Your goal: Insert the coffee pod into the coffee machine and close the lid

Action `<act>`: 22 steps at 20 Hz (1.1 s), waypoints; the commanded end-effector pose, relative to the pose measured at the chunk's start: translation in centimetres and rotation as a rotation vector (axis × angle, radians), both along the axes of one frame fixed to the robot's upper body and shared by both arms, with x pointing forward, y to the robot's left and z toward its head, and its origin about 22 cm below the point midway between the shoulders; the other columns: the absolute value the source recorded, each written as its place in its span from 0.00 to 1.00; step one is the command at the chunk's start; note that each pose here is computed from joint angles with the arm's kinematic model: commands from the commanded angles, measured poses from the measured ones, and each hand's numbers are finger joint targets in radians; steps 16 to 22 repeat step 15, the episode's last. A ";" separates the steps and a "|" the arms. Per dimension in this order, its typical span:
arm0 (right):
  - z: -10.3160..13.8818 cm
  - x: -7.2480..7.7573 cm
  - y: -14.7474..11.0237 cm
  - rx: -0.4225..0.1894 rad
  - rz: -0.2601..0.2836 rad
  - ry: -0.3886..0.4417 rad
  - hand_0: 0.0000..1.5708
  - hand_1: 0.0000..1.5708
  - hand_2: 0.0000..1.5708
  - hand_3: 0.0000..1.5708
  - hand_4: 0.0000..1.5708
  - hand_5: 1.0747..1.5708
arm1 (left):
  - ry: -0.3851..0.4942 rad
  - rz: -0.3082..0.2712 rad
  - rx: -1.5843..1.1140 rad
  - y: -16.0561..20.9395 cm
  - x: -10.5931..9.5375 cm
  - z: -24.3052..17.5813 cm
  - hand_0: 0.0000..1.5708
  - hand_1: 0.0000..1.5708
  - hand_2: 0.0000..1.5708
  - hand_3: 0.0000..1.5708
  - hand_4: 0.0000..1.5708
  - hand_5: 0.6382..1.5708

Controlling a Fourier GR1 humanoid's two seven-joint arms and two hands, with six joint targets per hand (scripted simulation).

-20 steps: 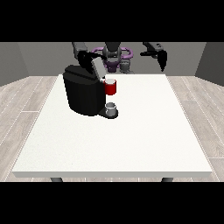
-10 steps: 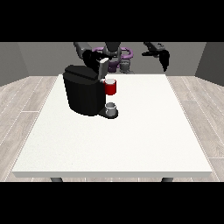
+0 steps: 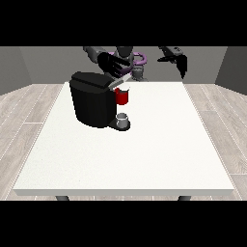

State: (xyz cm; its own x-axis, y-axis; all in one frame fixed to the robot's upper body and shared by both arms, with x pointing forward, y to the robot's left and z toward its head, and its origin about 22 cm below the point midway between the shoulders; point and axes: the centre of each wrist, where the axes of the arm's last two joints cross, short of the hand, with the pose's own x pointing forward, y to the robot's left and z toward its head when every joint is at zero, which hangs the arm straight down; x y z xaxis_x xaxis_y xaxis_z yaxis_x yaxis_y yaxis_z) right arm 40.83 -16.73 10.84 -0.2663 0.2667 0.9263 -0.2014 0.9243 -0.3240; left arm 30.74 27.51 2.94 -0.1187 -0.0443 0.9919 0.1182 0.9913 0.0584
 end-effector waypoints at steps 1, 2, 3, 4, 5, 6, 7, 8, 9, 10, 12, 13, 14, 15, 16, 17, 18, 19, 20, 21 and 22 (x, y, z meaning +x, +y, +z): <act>1.4 0.0 2.6 0.021 0.035 0.015 0.00 0.00 0.00 0.00 0.05 1.00 | 0.031 0.017 -0.016 1.1 -0.9 -1.5 0.00 0.00 0.00 0.00 0.00 1.00; 1.4 0.3 1.5 0.039 0.059 -0.047 0.00 0.00 0.00 0.00 0.08 1.00 | -0.029 0.013 -0.011 1.5 0.3 -0.2 0.00 0.00 0.00 0.00 0.00 1.00; 0.3 -0.4 3.0 0.030 0.097 0.029 0.00 0.00 0.00 0.00 0.08 1.00 | -0.009 -0.012 -0.012 0.1 -0.2 -0.7 0.00 0.00 0.00 0.00 0.00 1.00; -0.2 -0.5 1.6 0.018 0.091 -0.020 0.00 0.00 0.00 0.00 0.02 1.00 | -0.035 -0.008 -0.020 -0.9 -1.3 -2.2 0.00 0.00 0.00 0.00 0.08 1.00; -1.1 -1.1 2.2 0.064 0.124 0.012 0.00 0.00 0.00 0.00 0.04 1.00 | 0.001 -0.002 -0.006 -1.1 -2.0 -2.8 0.00 0.00 0.00 0.00 0.12 1.00; 0.0 -0.8 3.7 0.076 0.112 -0.023 0.00 0.00 0.00 0.00 0.08 1.00 | -0.034 -0.017 -0.007 0.6 -0.7 -0.9 0.00 0.00 0.00 0.00 0.12 1.00; -0.3 -1.4 3.9 0.090 0.194 -0.038 0.00 0.00 0.00 0.00 0.11 1.00 | -0.045 0.051 0.005 0.5 -0.6 -1.7 0.00 0.00 0.00 0.00 0.13 1.00; -2.1 -2.5 4.6 0.099 0.187 -0.022 0.00 0.00 0.00 0.00 0.16 1.00 | -0.010 0.022 0.000 0.8 -1.3 -2.2 0.00 0.00 0.00 0.00 0.12 1.00; -4.4 -4.0 4.5 0.137 0.213 0.002 0.00 0.00 0.00 0.00 0.22 1.00 | -0.014 0.056 -0.020 -2.1 -2.1 -4.2 0.00 0.00 0.00 0.00 0.11 1.00; -4.7 -4.4 4.2 0.171 0.214 0.001 0.00 0.00 0.00 0.00 0.18 1.00 | -0.007 0.051 -0.022 0.2 -1.0 -2.4 0.00 0.00 0.00 0.00 0.09 1.00; -7.7 -6.4 3.3 0.264 0.171 0.081 0.00 0.00 0.00 0.00 0.18 1.00 | 0.063 0.053 -0.036 -0.6 -2.5 -4.8 0.00 0.00 0.00 0.00 0.16 1.00; -8.4 -7.4 3.7 0.275 0.145 0.101 0.00 0.00 0.00 0.00 0.18 1.00 | 0.050 0.043 -0.017 -0.5 -3.0 -5.4 0.00 0.00 0.00 0.00 0.12 1.00; -8.9 -8.4 4.0 0.274 0.171 0.126 0.00 0.00 0.00 0.00 0.16 1.00 | 0.056 0.104 -0.031 0.4 -2.3 -5.2 0.00 0.00 0.00 0.00 0.12 1.00; -10.5 -9.2 3.2 0.273 0.103 0.148 0.00 0.00 0.00 0.00 0.10 1.00 | 0.061 0.078 -0.044 0.2 -3.3 -5.7 0.00 0.00 0.00 0.00 0.12 1.00; -10.5 -9.2 3.2 0.273 0.103 0.148 0.00 0.00 0.00 0.00 0.10 1.00 | 0.061 0.078 -0.044 0.2 -3.3 -5.7 0.00 0.00 0.00 0.00 0.12 1.00; -10.5 -9.2 3.2 0.273 0.103 0.148 0.00 0.00 0.00 0.00 0.10 1.00 | 0.061 0.078 -0.044 0.2 -3.3 -5.7 0.00 0.00 0.00 0.00 0.12 1.00; -10.5 -9.2 3.2 0.273 0.103 0.148 0.00 0.00 0.00 0.00 0.10 1.00 | 0.061 0.078 -0.044 0.2 -3.3 -5.7 0.00 0.00 0.00 0.00 0.12 1.00; -10.5 -9.2 3.2 0.273 0.103 0.148 0.00 0.00 0.00 0.00 0.10 1.00 | 0.061 0.078 -0.044 0.2 -3.3 -5.7 0.00 0.00 0.00 0.00 0.12 1.00; -10.5 -9.2 3.2 0.273 0.103 0.148 0.00 0.00 0.00 0.00 0.10 1.00 | 0.061 0.078 -0.044 0.2 -3.3 -5.7 0.00 0.00 0.00 0.00 0.12 1.00; -10.5 -9.2 3.2 0.273 0.103 0.148 0.00 0.00 0.00 0.00 0.10 1.00 | 0.061 0.078 -0.044 0.2 -3.3 -5.7 0.00 0.00 0.00 0.00 0.12 1.00; -10.5 -9.2 3.2 0.273 0.103 0.148 0.00 0.00 0.00 0.00 0.10 1.00 | 0.061 0.078 -0.044 0.2 -3.3 -5.7 0.00 0.00 0.00 0.00 0.12 1.00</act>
